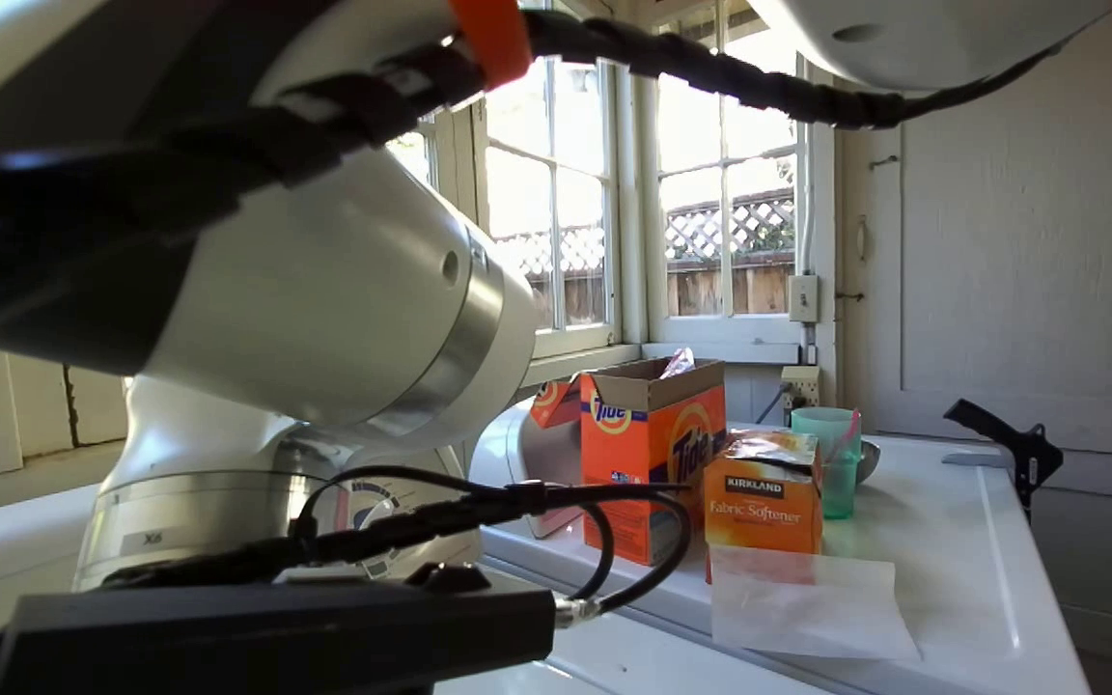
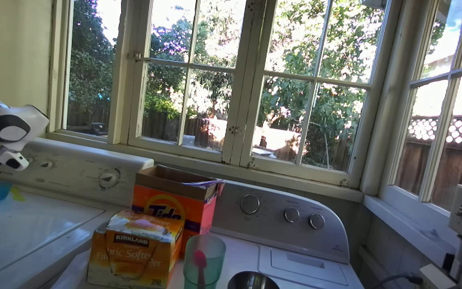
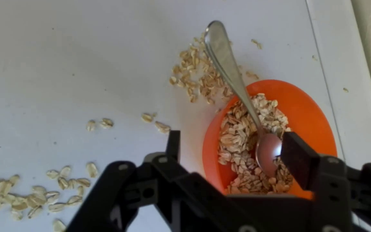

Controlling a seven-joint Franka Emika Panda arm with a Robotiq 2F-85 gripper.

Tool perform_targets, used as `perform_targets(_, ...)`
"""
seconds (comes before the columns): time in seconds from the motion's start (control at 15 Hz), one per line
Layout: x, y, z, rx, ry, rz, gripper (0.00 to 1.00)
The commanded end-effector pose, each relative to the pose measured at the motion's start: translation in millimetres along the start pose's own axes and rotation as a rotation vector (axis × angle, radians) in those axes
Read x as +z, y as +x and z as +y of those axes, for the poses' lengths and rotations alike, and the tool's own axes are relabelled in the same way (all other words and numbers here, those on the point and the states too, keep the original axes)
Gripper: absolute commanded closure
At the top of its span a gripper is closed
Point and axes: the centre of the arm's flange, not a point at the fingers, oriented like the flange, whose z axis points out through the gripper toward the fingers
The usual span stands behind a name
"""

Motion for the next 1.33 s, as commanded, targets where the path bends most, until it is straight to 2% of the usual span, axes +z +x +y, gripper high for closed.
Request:
perform_targets(0.0, 1.7, 14.2, -5.3, 0.013, -0.038, -0.009, 0.46)
perform_targets(0.27, 1.6, 18.0, -6.3, 0.016, -0.036, -0.002, 0.79)
perform_targets(0.47, 1.1, 19.3, -6.2, 0.017, -0.038, -0.005, 0.99)
perform_targets(0.93, -2.6, 18.5, -5.6, 0.009, -0.043, -0.033, 0.99)
perform_targets(1.27, -30.0, 12.1, -14.5, -0.023, -0.064, -0.029, 0.99)
